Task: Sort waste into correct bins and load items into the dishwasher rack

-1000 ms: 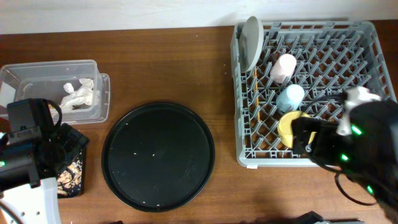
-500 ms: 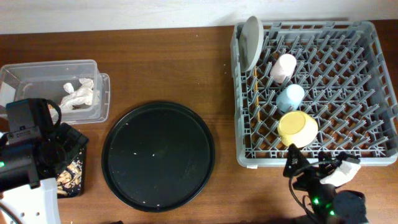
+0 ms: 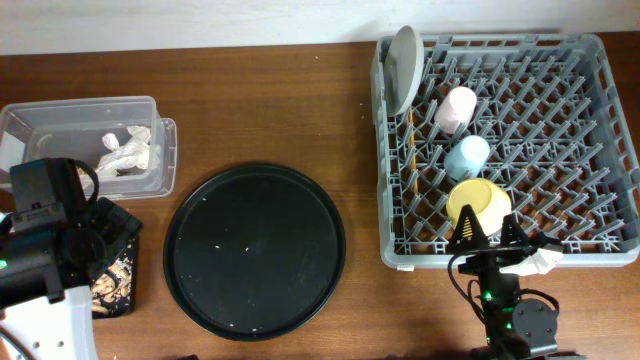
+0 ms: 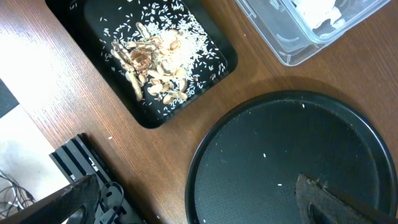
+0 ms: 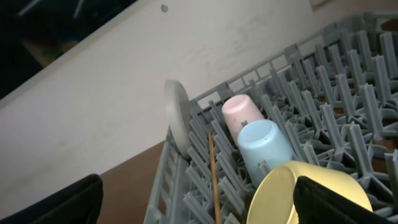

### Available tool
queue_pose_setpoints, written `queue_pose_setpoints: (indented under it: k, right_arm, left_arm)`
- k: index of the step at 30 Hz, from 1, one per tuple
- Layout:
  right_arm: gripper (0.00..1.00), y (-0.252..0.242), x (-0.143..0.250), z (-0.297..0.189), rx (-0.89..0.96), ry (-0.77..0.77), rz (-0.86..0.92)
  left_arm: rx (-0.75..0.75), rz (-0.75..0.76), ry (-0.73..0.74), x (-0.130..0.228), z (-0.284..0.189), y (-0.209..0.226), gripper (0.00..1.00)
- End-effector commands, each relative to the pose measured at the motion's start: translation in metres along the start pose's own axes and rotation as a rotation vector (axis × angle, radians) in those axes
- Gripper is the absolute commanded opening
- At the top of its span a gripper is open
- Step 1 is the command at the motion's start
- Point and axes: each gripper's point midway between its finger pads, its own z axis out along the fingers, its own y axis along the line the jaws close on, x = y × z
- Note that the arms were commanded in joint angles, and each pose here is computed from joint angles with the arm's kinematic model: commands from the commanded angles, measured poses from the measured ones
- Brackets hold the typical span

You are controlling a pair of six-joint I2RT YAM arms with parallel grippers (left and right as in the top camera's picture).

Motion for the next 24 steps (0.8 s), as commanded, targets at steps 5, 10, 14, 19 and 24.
queue_pose_setpoints:
  k: [5, 10, 14, 19, 24]
  right_arm:
    - [0.98, -0.034, 0.004, 0.004, 0.112, -0.052, -0.013]
    - [0.98, -0.049, 0.011, 0.002, 0.177, -0.015, -0.138]
    - [0.98, -0.049, 0.011, 0.002, 0.174, -0.002, -0.249]
    - [0.98, -0.049, 0.011, 0.002, 0.176, 0.004, -0.333]
    - [0.98, -0.045, 0.015, 0.003, 0.146, 0.04, -0.572]
  left_arm:
    - [-0.005, 0.0, -0.013, -0.002, -0.002, 0.003, 0.99]
    - [-0.005, 0.0, -0.013, -0.002, -0.002, 0.003, 0.99]
    - [-0.005, 0.0, -0.013, -0.002, -0.002, 0.003, 0.99]
    - [-0.005, 0.0, -0.013, -0.002, -0.002, 0.003, 0.99]
    - [-0.005, 0.0, -0.013, -0.002, -0.002, 0.003, 0.99]
